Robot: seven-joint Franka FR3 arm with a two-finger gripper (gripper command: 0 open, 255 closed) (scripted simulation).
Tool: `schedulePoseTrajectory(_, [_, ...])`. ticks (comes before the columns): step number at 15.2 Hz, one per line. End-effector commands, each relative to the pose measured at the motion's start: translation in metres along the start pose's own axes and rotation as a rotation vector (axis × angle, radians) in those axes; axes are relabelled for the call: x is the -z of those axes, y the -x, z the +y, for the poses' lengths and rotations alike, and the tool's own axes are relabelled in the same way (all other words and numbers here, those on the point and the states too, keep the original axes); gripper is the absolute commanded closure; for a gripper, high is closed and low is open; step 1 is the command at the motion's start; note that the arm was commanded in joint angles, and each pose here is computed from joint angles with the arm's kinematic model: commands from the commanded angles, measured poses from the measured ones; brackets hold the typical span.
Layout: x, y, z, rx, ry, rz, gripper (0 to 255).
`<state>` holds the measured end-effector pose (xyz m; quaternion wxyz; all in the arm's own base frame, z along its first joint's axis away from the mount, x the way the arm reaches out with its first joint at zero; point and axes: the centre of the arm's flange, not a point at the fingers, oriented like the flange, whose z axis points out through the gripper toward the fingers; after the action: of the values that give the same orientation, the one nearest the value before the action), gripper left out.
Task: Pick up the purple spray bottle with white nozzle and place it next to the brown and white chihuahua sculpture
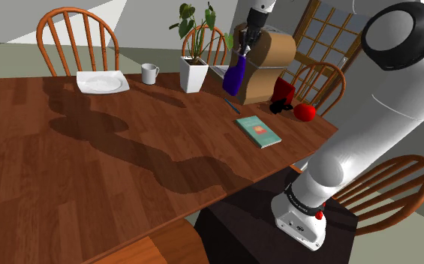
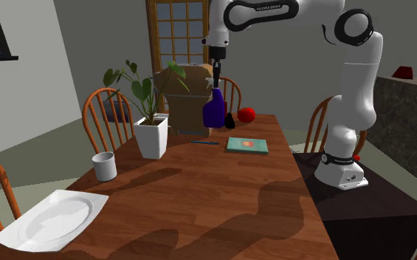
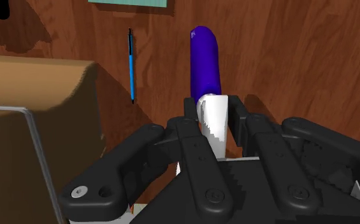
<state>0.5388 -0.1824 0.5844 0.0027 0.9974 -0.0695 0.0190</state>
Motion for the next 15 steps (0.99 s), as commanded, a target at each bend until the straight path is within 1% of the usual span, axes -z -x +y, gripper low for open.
schedulePoseTrajectory(1, [-0.003, 0.007, 0.025, 0.001, 0.0, 0.0, 255])
schedulePoseTrajectory(15, [-0.001, 0.066, 0.2, 0.001, 0.0, 0.0, 255])
